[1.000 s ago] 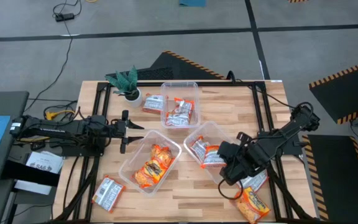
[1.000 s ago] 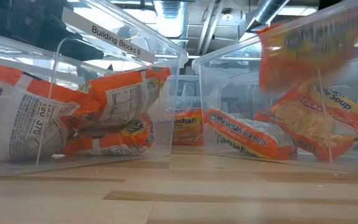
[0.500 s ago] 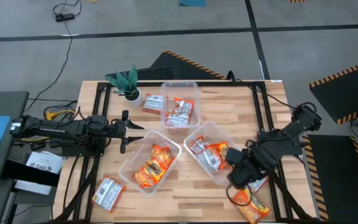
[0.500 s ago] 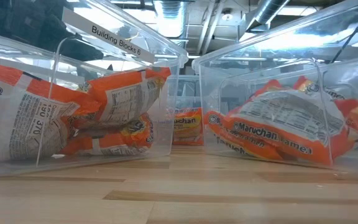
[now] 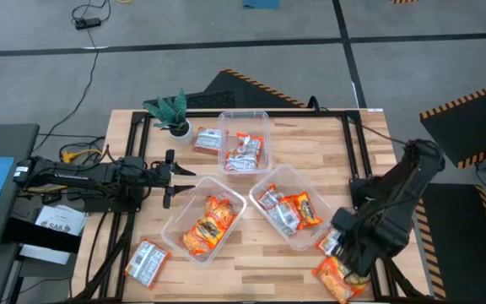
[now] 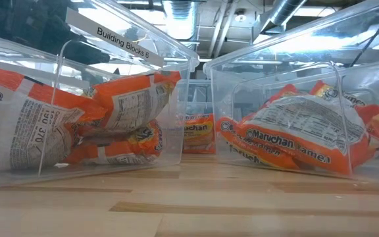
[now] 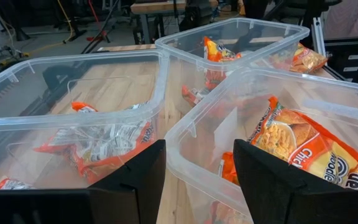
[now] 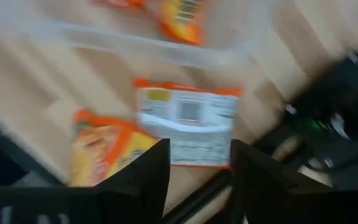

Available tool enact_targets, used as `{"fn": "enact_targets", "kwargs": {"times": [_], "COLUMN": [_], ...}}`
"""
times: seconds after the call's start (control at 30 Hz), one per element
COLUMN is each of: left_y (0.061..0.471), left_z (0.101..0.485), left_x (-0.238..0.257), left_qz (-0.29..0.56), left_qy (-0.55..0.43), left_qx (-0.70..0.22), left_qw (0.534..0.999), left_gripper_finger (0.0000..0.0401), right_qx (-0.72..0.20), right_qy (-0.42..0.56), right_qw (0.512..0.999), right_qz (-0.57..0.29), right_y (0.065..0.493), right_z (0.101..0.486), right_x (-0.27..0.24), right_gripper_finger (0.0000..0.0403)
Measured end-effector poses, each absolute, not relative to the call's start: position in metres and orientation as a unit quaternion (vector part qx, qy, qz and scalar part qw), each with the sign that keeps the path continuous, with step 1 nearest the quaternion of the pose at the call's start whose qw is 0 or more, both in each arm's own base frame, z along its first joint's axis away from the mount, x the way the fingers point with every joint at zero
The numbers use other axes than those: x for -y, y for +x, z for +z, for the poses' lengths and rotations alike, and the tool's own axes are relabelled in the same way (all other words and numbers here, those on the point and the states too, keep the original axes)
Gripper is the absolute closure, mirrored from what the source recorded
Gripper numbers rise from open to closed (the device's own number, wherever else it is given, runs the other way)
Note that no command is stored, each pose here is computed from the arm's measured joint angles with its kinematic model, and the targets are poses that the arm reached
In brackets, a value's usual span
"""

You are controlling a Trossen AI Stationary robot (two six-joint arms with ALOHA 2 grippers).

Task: Sort Maruchan noodles
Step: Put the noodle pack into the top transparent bin

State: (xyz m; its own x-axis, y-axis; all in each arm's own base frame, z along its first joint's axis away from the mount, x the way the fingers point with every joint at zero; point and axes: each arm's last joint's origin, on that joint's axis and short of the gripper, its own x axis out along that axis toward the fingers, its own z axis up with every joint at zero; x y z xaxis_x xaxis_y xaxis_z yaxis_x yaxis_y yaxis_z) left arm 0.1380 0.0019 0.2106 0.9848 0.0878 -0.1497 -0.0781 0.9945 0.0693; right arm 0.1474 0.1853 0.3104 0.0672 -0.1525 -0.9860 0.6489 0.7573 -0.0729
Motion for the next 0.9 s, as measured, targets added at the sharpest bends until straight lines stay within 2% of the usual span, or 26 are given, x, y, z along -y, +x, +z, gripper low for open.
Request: {"fn": "enact_targets", "kwargs": {"times": [0.13, 0.37, 0.63, 0.9], "left_y": [0.138, 0.138, 0.138, 0.138], "left_z": [0.211, 0.211, 0.211, 0.211], "left_x": [-0.002, -0.002, -0.002, -0.002], "left_qz": [0.041, 0.041, 0.041, 0.041], "left_qy": [0.04, 0.042, 0.036, 0.037], "left_qx": [-0.076, -0.076, -0.076, -0.076], "left_qw": [0.995, 0.995, 0.996, 0.996], "left_gripper_finger": [0.0225, 0.0225, 0.0225, 0.0225], "right_qx": [-0.614, -0.593, -0.625, -0.641], "right_qy": [0.256, 0.351, 0.306, 0.271], "right_qw": [0.669, 0.673, 0.663, 0.658], "right_qz": [-0.331, -0.27, -0.276, -0.287], "right_y": [0.122, 0.109, 0.11, 0.113], "right_z": [0.297, 0.276, 0.232, 0.208], "right_x": [-0.166, -0.167, -0.175, -0.179], "right_gripper_finger": [0.0218, 0.0218, 0.0218, 0.0218]}}
